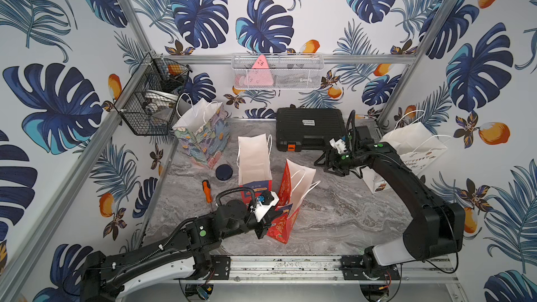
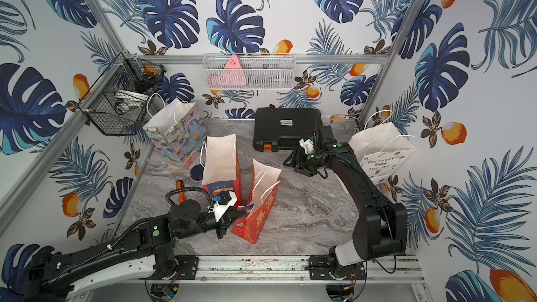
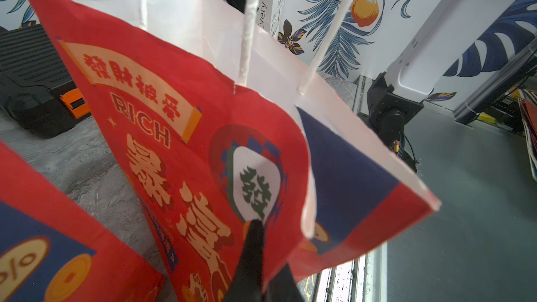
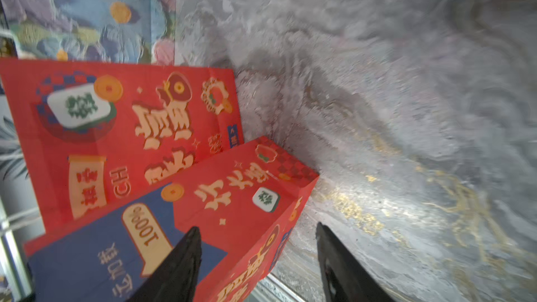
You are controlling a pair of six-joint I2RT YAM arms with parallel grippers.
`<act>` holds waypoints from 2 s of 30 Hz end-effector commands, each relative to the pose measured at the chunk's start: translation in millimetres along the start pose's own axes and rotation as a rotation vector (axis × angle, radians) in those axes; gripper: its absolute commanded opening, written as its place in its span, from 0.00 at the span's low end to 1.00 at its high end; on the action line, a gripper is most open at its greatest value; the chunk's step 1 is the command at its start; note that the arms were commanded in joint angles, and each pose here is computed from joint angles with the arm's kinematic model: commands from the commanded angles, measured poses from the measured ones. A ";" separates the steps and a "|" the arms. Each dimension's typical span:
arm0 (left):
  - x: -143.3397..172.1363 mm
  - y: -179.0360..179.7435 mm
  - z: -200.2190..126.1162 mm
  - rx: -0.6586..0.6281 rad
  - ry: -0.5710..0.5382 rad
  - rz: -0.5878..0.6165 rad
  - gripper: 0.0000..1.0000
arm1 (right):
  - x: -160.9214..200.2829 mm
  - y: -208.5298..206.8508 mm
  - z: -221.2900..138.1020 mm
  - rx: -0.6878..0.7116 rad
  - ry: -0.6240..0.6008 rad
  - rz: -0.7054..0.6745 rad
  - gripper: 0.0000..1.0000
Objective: Put away the paper bag
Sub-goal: Adjust the paper bag at the center of the board.
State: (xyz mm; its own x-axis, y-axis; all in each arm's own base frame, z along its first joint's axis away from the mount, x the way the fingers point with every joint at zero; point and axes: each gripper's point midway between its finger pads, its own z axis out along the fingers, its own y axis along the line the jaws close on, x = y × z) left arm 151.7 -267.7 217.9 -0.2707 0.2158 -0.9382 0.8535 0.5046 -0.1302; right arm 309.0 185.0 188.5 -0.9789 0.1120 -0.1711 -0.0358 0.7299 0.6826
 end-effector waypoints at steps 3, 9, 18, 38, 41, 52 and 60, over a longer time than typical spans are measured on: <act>-1.2 -1.1 0.8 0.018 -0.002 0.024 0.04 | 42.3 28.4 21.6 -0.111 0.117 -0.111 0.67; -5.2 -1.5 -4.3 0.031 -0.011 0.036 0.05 | 83.8 7.4 9.9 -0.058 0.122 -0.076 0.66; -6.5 -21.4 -10.9 0.178 0.018 0.096 0.05 | 81.0 -9.4 -46.3 0.166 -0.097 -0.125 0.75; 10.4 -3.5 -11.1 0.166 0.068 0.079 0.14 | 109.8 39.2 -120.2 0.114 -0.343 -1.035 0.84; 10.9 -2.2 -12.4 0.157 0.063 0.077 0.17 | 123.9 31.2 -109.2 0.089 -0.274 -1.093 0.83; 7.0 3.9 -19.9 0.107 0.072 0.058 0.74 | 89.2 12.9 -85.7 0.196 -0.270 -1.097 0.85; -5.4 10.1 -24.0 0.060 0.031 -0.025 0.99 | 87.2 17.4 -84.3 0.167 -0.298 -1.061 0.84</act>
State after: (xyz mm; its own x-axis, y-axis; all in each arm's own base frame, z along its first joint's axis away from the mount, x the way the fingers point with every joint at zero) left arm 146.1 -245.3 219.5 -0.2859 0.2840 -0.9152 0.8922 0.4274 -0.1460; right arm 202.2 146.6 235.8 -0.4042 -0.5038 -0.7634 -0.7749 0.6320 -0.0068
